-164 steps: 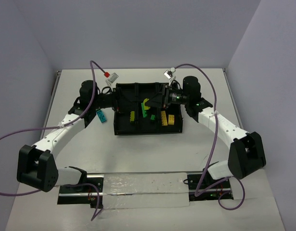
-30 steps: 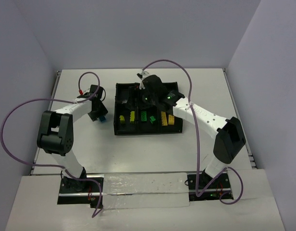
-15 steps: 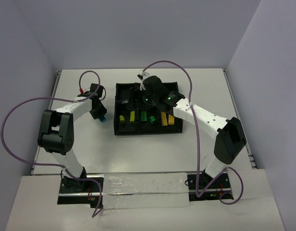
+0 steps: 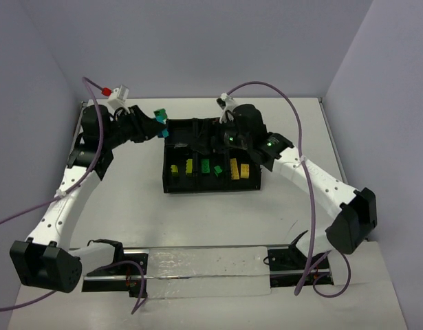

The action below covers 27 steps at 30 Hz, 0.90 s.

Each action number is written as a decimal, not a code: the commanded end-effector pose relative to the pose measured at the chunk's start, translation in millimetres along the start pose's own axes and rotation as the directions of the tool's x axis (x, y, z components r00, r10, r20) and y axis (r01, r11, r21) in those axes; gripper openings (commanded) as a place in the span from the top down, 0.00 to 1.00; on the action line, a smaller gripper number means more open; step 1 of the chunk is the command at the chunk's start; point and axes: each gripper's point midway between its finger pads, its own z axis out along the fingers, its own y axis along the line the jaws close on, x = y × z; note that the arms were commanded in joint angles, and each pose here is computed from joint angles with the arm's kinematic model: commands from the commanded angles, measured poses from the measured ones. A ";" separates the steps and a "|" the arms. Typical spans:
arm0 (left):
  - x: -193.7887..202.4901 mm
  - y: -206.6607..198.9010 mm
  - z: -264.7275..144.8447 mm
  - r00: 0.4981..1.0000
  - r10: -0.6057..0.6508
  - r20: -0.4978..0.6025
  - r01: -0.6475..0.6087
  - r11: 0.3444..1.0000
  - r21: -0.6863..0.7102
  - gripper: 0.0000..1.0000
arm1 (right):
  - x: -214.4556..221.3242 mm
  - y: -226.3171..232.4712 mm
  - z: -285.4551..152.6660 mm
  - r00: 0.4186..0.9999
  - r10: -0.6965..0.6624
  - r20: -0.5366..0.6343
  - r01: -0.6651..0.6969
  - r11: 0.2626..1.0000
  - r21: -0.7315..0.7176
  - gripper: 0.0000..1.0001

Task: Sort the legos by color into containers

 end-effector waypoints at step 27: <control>42.8 -135.9 -63.5 0.967 0.228 -0.111 -0.064 0.642 0.764 1.00 | -56.1 104.2 -57.6 0.991 -0.080 0.107 0.132 0.701 -0.701 0.14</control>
